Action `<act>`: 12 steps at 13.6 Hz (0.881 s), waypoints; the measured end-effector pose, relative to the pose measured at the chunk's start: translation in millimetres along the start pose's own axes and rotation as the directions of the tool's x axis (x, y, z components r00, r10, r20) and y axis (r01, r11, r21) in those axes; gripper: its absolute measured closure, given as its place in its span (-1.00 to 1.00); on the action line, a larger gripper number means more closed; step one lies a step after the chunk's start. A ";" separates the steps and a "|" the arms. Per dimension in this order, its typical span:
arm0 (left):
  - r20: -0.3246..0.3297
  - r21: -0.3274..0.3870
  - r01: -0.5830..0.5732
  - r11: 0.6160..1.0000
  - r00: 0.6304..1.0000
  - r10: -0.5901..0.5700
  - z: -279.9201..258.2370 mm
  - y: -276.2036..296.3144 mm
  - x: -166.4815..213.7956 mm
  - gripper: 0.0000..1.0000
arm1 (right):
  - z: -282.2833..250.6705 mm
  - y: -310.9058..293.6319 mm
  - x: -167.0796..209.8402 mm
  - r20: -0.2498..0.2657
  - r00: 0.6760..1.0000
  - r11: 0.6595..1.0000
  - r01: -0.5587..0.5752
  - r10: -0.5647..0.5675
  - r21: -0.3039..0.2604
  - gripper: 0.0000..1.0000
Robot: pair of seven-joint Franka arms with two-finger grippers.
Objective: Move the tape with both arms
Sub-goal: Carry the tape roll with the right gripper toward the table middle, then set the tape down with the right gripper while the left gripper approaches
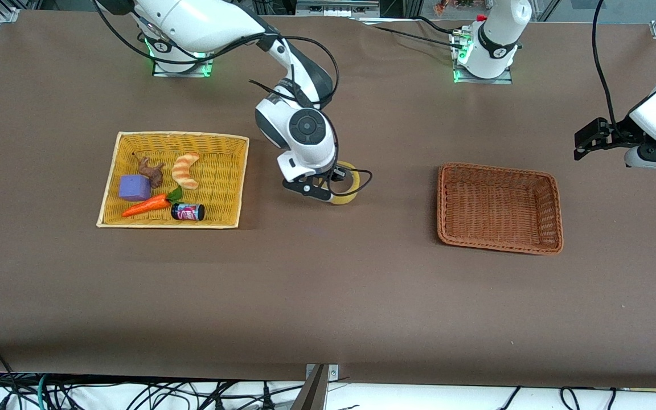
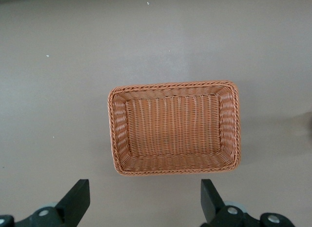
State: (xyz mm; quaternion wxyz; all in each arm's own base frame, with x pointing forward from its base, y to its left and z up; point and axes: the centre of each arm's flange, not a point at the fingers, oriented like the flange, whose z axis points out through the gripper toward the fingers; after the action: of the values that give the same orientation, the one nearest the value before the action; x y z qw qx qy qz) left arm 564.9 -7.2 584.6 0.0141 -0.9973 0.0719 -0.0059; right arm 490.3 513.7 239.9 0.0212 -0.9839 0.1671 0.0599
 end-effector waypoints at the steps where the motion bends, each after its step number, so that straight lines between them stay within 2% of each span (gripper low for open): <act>1: 0.000 0.000 0.000 1.000 1.000 0.000 0.0 0.0 0.0 -1.00 | 9.3 -2.7 -4.6 0.002 1.000 1.000 -0.007 0.007 0.001 0.57; 6: 0.000 0.000 -0.004 1.000 1.000 0.004 -0.1 2.4 0.3 -1.00 | 18.7 -3.0 -0.9 -0.014 1.000 1.000 -0.009 0.008 -0.005 0.49; 7: 0.000 0.000 -0.009 1.000 1.000 0.009 0.0 5.0 0.7 -1.00 | 14.4 -4.2 2.3 -0.019 1.000 1.000 -0.012 0.012 0.003 0.35; 10: 0.008 -0.001 -0.024 1.000 1.000 0.024 3.6 13.0 3.1 -1.00 | -13.4 -11.5 16.5 -0.045 0.999 0.999 -0.023 0.025 0.032 -0.30; 12: 0.022 -0.003 -0.029 1.000 0.999 0.029 10.8 15.7 6.1 -1.00 | -50.5 -6.9 40.9 -0.077 0.997 1.000 0.027 -0.027 0.000 -0.71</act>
State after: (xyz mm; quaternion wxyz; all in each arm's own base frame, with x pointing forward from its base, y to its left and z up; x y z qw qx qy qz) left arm 568.9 -23.4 573.3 0.0134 -0.9962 0.0861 0.0052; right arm 536.5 503.8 285.0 0.0163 -0.9876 0.1546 0.0216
